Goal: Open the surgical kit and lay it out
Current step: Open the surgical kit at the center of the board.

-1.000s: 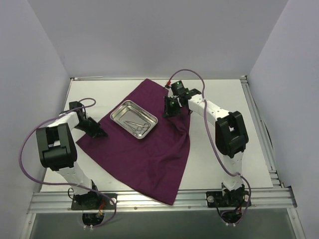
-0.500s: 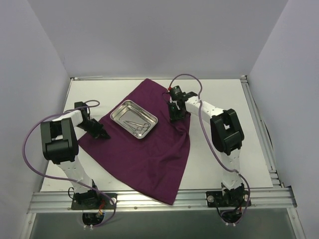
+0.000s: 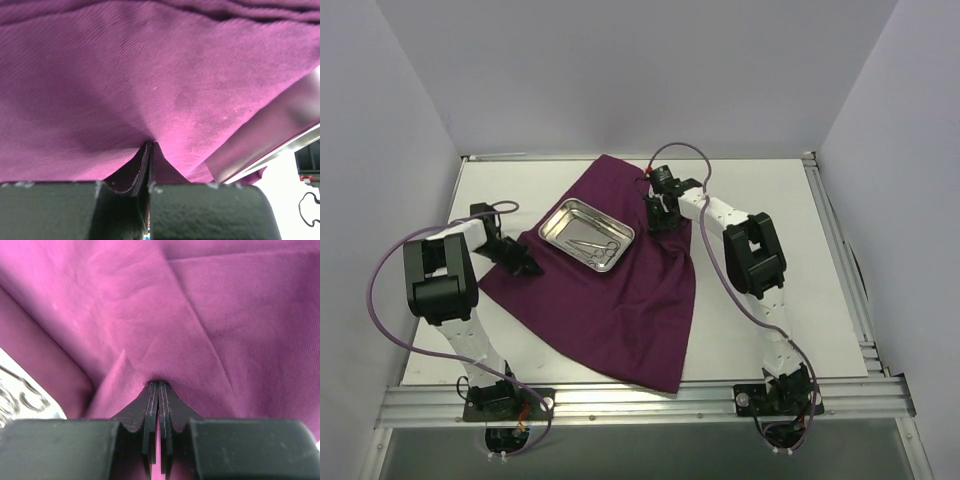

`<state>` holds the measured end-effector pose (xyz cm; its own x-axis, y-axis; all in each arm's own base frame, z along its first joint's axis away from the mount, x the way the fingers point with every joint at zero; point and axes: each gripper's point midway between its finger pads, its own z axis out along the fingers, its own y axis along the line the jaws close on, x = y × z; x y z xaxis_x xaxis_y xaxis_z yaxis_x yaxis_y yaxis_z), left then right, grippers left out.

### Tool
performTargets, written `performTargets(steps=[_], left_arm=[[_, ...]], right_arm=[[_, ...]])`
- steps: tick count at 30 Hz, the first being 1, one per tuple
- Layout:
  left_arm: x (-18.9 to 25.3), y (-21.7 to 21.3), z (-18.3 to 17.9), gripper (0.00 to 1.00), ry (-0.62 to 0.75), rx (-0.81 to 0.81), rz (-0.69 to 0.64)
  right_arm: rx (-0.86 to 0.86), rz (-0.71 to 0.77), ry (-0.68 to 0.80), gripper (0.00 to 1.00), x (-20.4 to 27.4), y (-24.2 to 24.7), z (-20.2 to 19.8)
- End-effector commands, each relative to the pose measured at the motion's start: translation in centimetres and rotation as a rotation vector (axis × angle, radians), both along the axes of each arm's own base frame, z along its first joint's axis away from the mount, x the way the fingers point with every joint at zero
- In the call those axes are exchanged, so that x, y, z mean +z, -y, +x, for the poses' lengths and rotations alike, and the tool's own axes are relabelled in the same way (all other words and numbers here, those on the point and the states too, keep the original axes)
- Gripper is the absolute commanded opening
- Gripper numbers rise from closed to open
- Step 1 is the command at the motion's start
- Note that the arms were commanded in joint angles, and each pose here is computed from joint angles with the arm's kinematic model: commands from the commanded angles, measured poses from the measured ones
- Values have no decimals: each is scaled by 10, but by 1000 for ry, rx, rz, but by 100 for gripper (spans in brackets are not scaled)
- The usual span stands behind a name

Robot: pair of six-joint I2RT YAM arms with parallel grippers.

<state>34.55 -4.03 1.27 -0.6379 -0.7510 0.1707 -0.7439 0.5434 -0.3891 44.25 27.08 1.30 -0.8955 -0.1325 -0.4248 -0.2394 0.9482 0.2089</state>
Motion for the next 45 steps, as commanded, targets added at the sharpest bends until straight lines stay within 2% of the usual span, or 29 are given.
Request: performTargets(steps=[1, 6, 9, 15, 19, 21, 22, 24, 25, 31, 33, 37, 45], left_arm=[[-29, -13, 5, 2, -14, 36, 79], [-23, -24, -1, 2, -8, 63, 127], [-22, -36, -7, 2, -15, 80, 135], [-18, -52, -10, 2, -10, 81, 142], [-15, -59, -12, 2, -6, 52, 164], [-14, -60, -15, 2, -12, 23, 173], [-14, -60, -16, 2, -14, 14, 174], [-12, -60, -16, 2, -9, -2, 175], [-11, -60, -16, 2, -7, -4, 176], [-2, -58, -9, 2, 26, -10, 167], [-1, -58, -8, 2, 30, -10, 163], [-2, -56, -8, 2, 31, -15, 160], [-5, -50, -8, 2, 37, -16, 140]], right_arm=[[16, -117, -117, 0, -85, 9, -10], [19, -68, -70, 0, -77, -17, 24], [22, -60, -59, 0, -67, -20, 28], [4, -39, 0, 1, -17, -4, 33], [-29, 20, 96, 16, 44, 7, 42], [-66, 31, 114, 20, 61, 24, 47], [-82, 55, 139, 27, 76, 30, 51], [-93, 88, 128, 37, 82, 46, 53], [-93, 98, 140, 39, 88, 50, 55], [55, 202, 86, 41, 73, 46, 45], [92, 242, 81, 46, 68, 37, 44], [149, 323, 132, 50, 72, 12, 57], [188, 332, 137, 52, 45, -17, 71]])
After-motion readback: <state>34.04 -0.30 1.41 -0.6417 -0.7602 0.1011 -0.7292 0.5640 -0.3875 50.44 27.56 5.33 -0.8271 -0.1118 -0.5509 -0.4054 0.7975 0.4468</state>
